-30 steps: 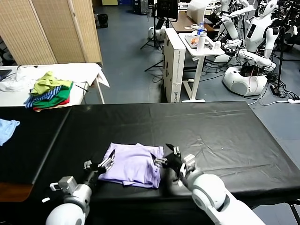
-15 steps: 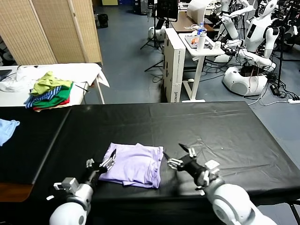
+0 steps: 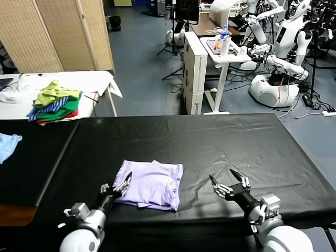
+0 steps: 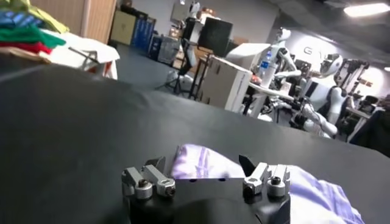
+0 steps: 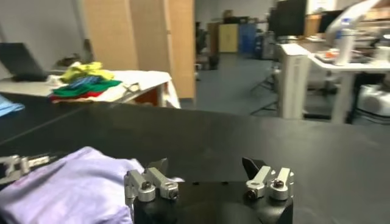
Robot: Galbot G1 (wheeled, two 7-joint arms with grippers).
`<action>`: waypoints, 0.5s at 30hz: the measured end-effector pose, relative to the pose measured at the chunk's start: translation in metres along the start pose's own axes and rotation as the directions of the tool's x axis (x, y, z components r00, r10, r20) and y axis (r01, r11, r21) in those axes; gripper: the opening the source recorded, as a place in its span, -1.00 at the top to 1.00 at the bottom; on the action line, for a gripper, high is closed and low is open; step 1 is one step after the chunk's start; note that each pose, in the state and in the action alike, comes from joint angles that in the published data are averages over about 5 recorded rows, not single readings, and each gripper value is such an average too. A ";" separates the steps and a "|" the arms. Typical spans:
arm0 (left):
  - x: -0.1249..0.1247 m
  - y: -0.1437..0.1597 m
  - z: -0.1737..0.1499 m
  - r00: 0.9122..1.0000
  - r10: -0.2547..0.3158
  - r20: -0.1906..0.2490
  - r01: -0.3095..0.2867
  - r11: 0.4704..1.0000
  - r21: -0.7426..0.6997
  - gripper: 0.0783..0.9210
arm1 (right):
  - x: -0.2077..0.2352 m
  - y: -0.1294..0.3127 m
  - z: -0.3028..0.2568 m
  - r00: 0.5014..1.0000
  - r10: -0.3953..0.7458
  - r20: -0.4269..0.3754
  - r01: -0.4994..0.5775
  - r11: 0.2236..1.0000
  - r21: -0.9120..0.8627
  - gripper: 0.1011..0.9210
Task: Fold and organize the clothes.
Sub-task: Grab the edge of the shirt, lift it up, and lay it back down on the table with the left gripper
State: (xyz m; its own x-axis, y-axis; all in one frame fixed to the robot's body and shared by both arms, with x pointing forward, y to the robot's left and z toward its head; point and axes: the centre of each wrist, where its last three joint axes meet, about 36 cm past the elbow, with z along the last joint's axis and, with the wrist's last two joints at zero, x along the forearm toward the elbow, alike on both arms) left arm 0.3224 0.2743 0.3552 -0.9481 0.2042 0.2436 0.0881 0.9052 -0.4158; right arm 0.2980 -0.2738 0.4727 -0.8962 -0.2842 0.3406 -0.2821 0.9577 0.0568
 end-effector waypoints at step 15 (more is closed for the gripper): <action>-0.001 0.012 0.002 0.999 0.028 -0.015 -0.026 0.992 0.124 -0.97 | 0.002 -0.001 0.002 1.000 0.017 -0.008 -0.017 1.000 -0.003 -0.97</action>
State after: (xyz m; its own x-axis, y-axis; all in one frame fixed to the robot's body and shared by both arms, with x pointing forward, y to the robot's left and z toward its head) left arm 0.3237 0.2839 0.3479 -0.9404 0.2355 0.2452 0.0742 0.8462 -0.5277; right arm 0.2957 -0.2759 0.4711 -0.8981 -0.2677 0.3488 -0.2661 0.9625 0.0535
